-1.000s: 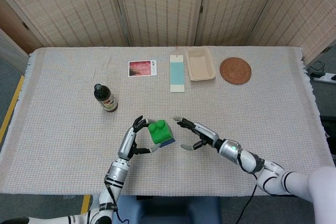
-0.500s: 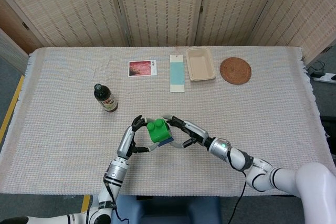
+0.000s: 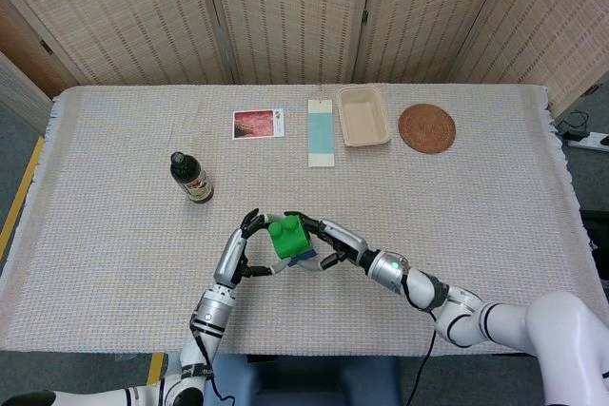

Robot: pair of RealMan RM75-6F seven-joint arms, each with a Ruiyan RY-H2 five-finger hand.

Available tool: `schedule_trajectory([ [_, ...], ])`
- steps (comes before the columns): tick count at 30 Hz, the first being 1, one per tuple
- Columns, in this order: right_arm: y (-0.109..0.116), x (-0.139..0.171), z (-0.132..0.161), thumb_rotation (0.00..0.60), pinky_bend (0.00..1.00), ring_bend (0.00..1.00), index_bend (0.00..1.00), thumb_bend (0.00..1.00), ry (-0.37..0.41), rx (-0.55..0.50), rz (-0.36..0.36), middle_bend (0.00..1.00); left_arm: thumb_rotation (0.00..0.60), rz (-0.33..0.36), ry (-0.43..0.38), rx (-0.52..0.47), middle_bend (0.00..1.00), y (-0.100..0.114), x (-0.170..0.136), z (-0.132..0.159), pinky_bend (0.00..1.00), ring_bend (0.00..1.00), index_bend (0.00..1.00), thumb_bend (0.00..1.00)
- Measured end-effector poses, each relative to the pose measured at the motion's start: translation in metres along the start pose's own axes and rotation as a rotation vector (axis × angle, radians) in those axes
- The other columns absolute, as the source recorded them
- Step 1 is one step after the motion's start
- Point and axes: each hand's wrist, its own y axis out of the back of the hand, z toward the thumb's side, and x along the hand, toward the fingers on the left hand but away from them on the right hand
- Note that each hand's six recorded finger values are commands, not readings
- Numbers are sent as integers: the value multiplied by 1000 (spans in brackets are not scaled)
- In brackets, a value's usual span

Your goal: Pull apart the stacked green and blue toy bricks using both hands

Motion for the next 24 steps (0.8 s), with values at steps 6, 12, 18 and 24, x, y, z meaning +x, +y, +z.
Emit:
schedule_trajectory([
  [6,2,-1,-2,600,0,97,370,379,-9,11,-23,150,600,-3,-2,-4,914,-2,-1,0,0,358,809,369],
  [12,3,-5,-3,600,87,273,526,379,-5,-1,-57,332,600,-1,-1,-7,914,-1,0,-1,0,358,811,369],
  [18,5,-9,-3,600,193,402,674,378,8,0,-87,479,600,2,-2,-12,914,0,0,-2,0,358,812,369],
  [24,3,-10,-3,600,222,455,757,378,9,18,-100,540,600,9,-4,-16,914,2,0,-2,0,358,814,369],
])
